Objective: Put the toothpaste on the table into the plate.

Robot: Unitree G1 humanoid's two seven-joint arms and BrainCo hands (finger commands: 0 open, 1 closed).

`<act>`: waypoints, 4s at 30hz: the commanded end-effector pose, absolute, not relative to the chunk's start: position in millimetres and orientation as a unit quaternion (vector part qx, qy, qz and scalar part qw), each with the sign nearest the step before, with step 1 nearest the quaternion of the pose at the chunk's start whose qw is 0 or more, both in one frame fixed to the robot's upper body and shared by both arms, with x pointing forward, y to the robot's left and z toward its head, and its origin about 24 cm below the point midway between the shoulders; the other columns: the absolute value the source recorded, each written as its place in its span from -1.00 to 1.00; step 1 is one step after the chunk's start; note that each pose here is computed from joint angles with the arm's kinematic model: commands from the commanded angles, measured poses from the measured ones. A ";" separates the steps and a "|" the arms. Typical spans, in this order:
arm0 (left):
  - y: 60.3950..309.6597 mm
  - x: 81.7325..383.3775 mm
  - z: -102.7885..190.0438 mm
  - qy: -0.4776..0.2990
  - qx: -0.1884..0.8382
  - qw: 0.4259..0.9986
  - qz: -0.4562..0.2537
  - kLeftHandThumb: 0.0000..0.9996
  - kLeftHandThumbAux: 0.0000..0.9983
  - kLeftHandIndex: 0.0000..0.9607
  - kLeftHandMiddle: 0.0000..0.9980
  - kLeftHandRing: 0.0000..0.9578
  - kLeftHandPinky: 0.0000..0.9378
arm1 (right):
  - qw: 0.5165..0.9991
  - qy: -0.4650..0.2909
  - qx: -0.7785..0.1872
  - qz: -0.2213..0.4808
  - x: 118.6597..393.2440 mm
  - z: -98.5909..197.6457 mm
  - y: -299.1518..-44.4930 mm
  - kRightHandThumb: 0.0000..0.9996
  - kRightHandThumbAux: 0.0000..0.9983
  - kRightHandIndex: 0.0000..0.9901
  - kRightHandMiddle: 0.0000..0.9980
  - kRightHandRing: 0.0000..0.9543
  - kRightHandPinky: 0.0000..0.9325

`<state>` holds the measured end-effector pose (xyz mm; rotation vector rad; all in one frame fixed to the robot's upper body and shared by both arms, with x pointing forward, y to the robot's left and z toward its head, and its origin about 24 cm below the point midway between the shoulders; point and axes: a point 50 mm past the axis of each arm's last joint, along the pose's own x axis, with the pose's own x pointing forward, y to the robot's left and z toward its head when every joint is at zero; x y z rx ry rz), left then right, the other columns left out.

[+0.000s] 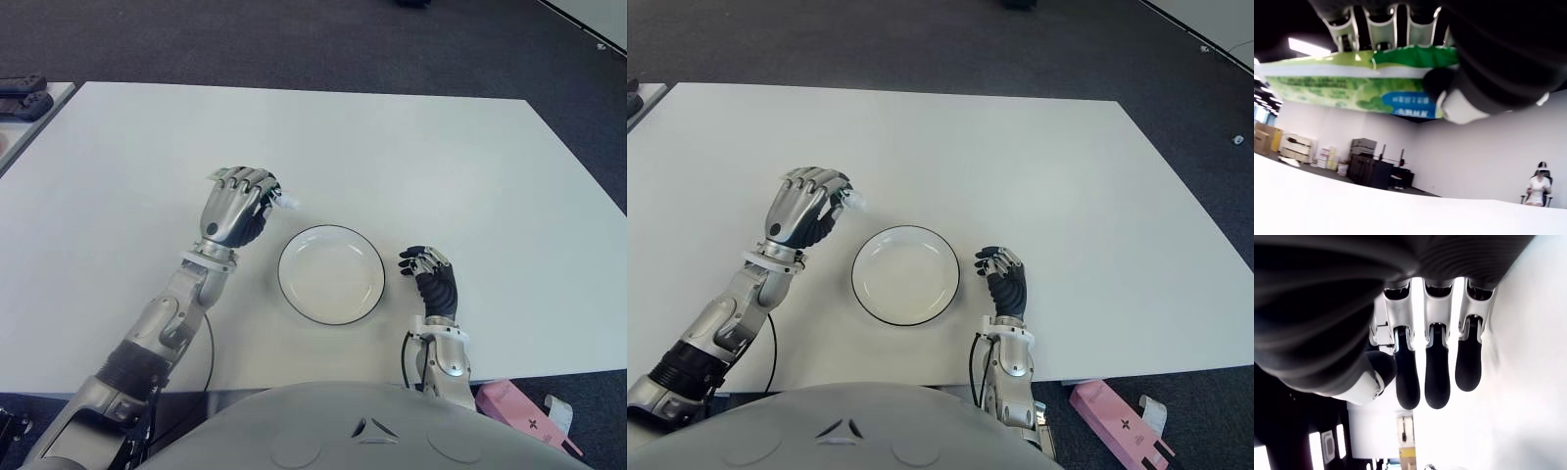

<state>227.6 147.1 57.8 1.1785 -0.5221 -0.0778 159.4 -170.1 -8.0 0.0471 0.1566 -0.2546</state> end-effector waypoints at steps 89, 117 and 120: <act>79.5 187.4 14.1 -0.302 0.483 0.744 -0.350 -0.63 0.15 -0.98 -0.90 -0.90 -0.85 | 0.986 0.102 0.035 -0.131 156.2 -11.3 -165.4 0.42 0.45 -0.13 -0.01 0.07 0.10; 97.7 195.6 29.9 -0.292 0.485 0.788 -0.241 -0.72 -0.10 -1.00 -1.00 -1.00 -0.97 | 0.986 0.100 0.028 -0.129 156.7 -9.8 -165.9 0.42 0.45 -0.13 -0.01 0.07 0.10; 102.2 198.0 30.1 -0.269 0.427 0.841 -0.192 -0.65 -0.01 -1.00 -1.00 -1.00 -0.97 | 0.986 0.099 0.030 -0.129 157.0 -9.5 -165.7 0.42 0.45 -0.13 -0.01 0.06 0.09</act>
